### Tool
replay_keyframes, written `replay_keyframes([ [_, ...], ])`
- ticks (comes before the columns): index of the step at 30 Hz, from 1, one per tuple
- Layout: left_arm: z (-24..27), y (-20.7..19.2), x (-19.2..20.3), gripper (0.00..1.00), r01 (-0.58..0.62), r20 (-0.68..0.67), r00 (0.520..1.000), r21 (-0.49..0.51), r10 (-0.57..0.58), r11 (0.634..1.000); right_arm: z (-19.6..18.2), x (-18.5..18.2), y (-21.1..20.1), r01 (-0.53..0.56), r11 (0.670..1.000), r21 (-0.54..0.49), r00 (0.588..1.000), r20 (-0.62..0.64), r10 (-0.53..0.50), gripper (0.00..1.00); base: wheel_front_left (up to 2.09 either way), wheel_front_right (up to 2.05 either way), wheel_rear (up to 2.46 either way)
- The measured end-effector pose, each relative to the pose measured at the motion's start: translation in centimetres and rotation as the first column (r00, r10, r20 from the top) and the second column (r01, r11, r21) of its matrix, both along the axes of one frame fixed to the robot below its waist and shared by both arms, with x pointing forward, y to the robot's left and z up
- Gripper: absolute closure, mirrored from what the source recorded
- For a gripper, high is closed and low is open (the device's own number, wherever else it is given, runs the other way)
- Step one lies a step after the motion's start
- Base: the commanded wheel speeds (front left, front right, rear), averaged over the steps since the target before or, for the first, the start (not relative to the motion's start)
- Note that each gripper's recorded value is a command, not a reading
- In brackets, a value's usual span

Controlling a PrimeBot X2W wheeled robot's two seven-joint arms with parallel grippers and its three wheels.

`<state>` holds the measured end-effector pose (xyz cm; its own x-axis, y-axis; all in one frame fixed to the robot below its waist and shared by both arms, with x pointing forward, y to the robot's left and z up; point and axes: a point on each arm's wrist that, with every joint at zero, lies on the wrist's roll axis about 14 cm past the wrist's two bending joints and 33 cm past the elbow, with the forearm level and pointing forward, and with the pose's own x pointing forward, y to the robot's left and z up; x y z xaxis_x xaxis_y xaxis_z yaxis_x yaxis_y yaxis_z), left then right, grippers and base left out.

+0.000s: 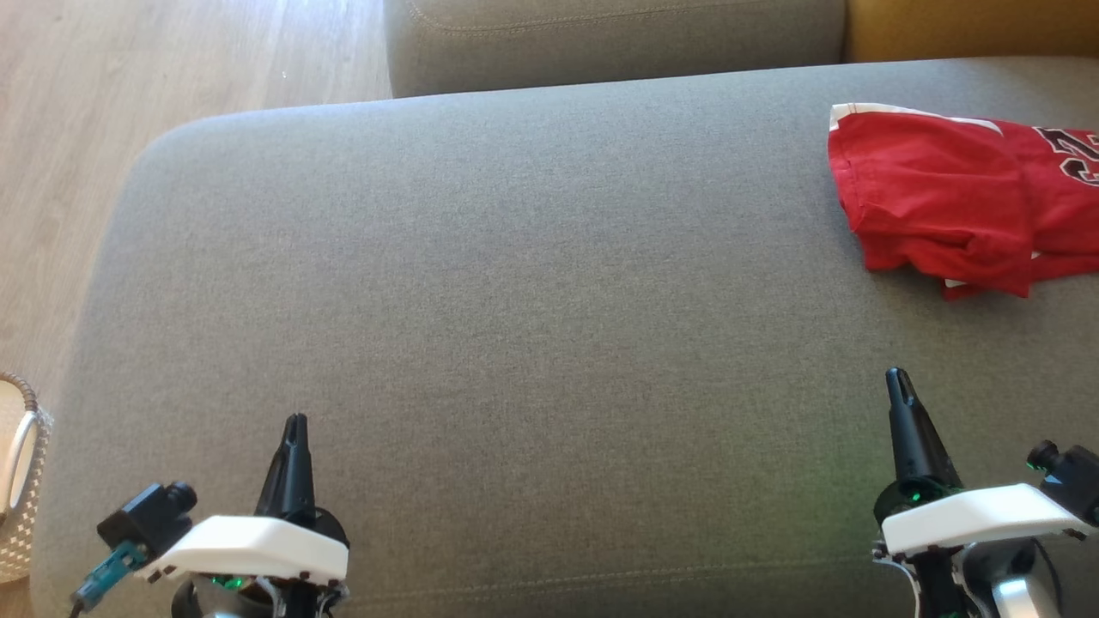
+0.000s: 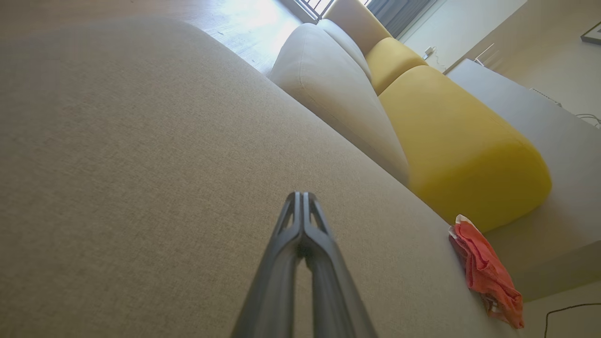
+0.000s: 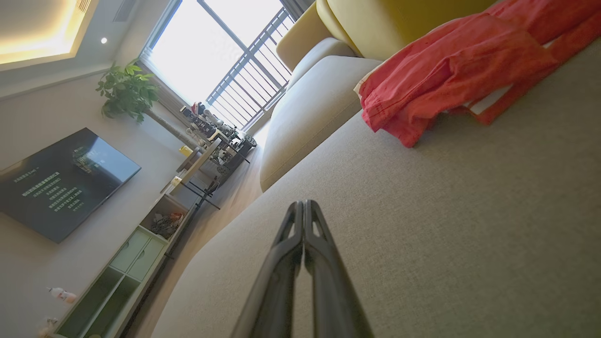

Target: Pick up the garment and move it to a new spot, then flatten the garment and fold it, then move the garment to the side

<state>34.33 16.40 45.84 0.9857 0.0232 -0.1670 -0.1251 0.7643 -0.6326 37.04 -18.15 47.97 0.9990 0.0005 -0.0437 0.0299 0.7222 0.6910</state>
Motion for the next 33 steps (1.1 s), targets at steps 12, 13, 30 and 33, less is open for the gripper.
replay_keyframes([
  [12, 0.0, 0.4, 0.5, 1.0, -0.014, -0.01, 1.0, -0.142, 0.013, 0.99, -0.4, -0.1, -0.5, 0.024, 0.991, 0.13, 0.999, -0.024, -0.021, 1.0, 0.0, 0.0, 0.0],
  [13, -0.1, 0.4, 0.5, 1.0, -0.017, -0.011, 1.0, -0.154, 0.015, 0.988, -0.4, -0.1, -0.5, 0.024, 0.99, 0.14, 0.999, -0.024, -0.021, 1.0, 0.0, 0.0, 0.0],
  [30, -0.1, 0.7, 1.1, 1.0, -0.037, -0.024, 0.999, -0.349, 0.03, 0.937, -0.6, -0.1, -1.1, 0.054, 0.946, 0.321, 0.998, -0.049, -0.04, 1.0, 0.0, 0.0, 0.0],
  [33, -0.1, 0.6, 1.2, 1.0, -0.035, -0.023, 0.999, -0.382, 0.029, 0.924, -0.6, 0.0, -1.2, 0.058, 0.934, 0.353, 0.998, -0.051, -0.043, 1.0, 0.0, 0.0, 0.0],
])
